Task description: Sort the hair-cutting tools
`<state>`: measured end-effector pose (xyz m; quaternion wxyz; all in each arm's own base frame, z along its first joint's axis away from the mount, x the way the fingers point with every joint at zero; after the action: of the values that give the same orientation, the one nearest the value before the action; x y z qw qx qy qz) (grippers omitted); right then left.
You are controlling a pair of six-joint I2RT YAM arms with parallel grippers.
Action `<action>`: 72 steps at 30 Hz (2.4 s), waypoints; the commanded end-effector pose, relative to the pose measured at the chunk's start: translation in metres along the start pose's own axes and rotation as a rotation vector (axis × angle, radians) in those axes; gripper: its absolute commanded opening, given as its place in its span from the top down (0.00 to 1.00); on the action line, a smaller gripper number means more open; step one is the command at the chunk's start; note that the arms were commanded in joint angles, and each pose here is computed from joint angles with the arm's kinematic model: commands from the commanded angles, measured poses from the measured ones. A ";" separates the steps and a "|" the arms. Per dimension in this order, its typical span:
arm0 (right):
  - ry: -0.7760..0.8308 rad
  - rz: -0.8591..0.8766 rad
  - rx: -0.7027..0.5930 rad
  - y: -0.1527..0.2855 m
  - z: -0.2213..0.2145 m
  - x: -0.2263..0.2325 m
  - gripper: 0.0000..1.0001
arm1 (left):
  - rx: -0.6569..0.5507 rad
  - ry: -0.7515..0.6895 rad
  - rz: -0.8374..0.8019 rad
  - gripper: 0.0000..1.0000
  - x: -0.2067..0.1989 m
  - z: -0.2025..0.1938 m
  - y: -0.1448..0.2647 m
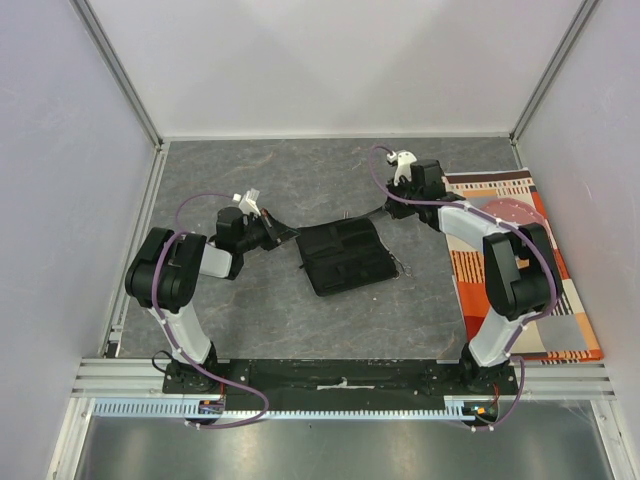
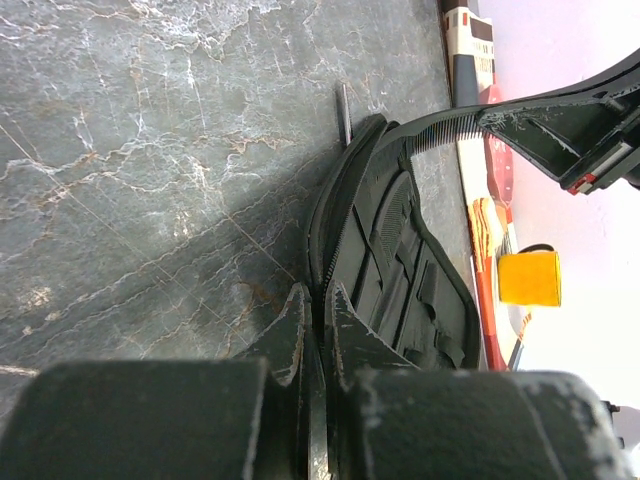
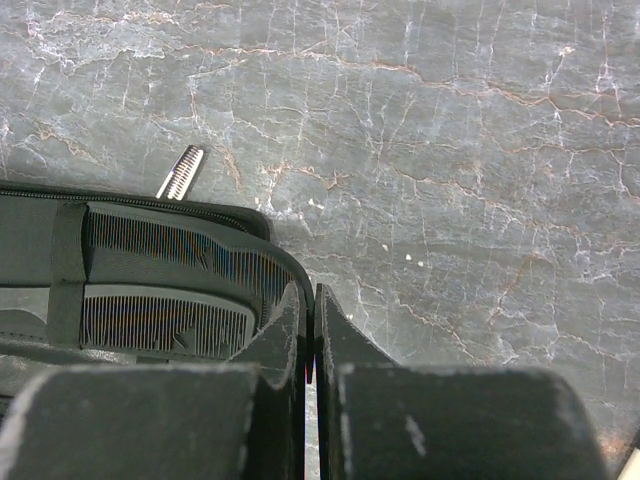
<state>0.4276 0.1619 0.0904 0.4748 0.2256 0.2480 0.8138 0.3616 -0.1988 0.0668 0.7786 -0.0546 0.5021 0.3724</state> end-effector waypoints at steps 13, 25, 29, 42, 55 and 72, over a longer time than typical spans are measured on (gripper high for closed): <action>0.127 0.141 0.189 -0.010 -0.049 0.048 1.00 | -0.030 -0.104 -0.155 0.98 -0.039 0.020 -0.003; 0.001 0.206 0.068 -0.033 -0.038 0.068 1.00 | -0.033 -0.097 -0.165 0.98 -0.043 0.020 -0.002; -0.042 0.223 0.051 -0.041 -0.039 0.079 1.00 | -0.034 -0.091 -0.164 0.98 -0.042 0.019 -0.001; -0.109 0.195 0.088 -0.056 -0.056 0.083 1.00 | -0.034 -0.082 -0.175 0.98 -0.045 0.017 -0.001; -0.096 0.007 0.148 -0.036 -0.056 0.056 0.45 | -0.063 -0.090 -0.170 0.98 -0.052 0.022 0.006; -0.094 -0.096 0.068 0.038 -0.030 0.048 0.44 | -0.116 -0.092 -0.084 0.98 -0.041 0.015 0.024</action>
<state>0.3707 0.1894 0.0950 0.5027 0.2622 0.2678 0.7790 0.3472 -0.1990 0.0924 0.7939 -0.0772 0.4791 0.3663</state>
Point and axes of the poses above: each gripper's point midway between its finger pads, its own y axis back along the fingers, its own x axis along the line the jaws close on, z = x × y, the point moved 1 cm from there along y, back along the fingers, and after that the axes turned 1 degree about y, right-handed, at the moved point
